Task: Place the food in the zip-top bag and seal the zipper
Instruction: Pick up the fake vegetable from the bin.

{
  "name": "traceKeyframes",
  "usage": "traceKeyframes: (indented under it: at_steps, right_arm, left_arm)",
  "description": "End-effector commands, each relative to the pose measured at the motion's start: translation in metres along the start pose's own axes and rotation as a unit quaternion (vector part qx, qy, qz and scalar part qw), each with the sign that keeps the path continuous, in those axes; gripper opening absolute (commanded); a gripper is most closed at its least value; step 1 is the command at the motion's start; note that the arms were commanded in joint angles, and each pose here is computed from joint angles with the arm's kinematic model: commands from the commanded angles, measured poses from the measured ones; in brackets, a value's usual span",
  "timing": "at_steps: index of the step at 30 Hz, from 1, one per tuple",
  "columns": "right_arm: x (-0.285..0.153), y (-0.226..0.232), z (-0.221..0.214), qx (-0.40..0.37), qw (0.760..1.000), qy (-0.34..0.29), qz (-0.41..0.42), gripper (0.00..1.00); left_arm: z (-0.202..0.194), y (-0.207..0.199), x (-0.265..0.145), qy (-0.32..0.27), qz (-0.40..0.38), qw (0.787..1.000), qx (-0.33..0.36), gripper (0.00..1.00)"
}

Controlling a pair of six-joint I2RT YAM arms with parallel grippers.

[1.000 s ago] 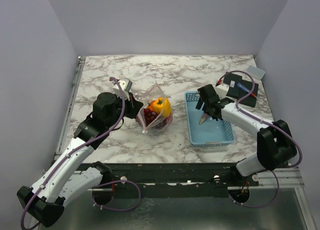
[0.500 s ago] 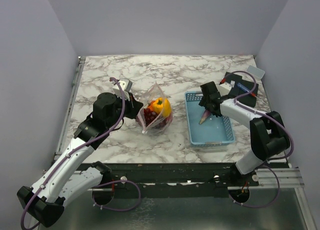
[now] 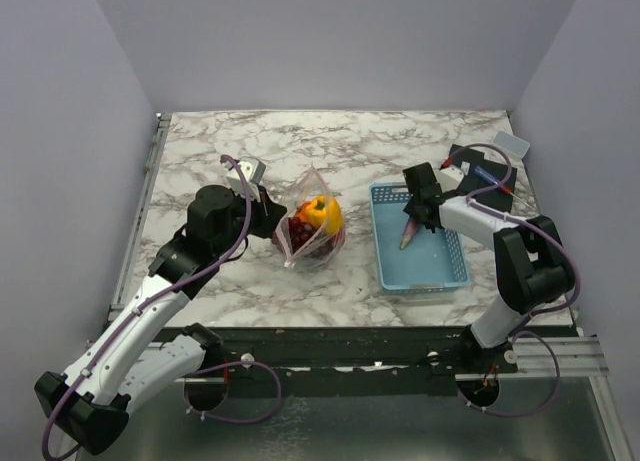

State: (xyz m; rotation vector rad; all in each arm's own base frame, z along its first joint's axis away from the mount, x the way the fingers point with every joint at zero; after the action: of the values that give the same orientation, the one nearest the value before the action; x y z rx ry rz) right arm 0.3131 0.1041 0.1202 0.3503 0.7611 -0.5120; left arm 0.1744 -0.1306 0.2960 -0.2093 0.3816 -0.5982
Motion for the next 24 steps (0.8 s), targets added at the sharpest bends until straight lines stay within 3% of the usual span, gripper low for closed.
traceKeyframes:
  at_steps: [1,8,24]
  right_arm:
    - [0.005,0.001,0.001,0.016,1.0,0.001,0.012,0.41]
    - [-0.001,-0.002,0.0,0.011,1.0,0.007,0.026,0.02]
    - [-0.047,-0.018,0.018,0.013,0.996,-0.017,0.086,0.0]
  left_arm:
    - [-0.003,0.003,0.003,0.0,0.005,1.0,-0.001,0.0]
    - [-0.003,0.003,0.003,0.001,0.006,1.0,-0.002,0.0]
    - [-0.002,0.004,0.003,0.001,0.004,1.0,-0.004,0.0]
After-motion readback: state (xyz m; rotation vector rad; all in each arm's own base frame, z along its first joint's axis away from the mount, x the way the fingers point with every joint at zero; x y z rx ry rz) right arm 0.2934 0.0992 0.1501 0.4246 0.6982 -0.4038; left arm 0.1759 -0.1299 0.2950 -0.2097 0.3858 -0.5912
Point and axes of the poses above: each gripper's point midway between its finger pads, its own x axis out along the fingers, its own y axis along the line the jaws close on, z = x × y, the point moved 10 cm from there along -x, back along the fingers, and after that the axes turned 1 degree about x, right-handed, at the moved point
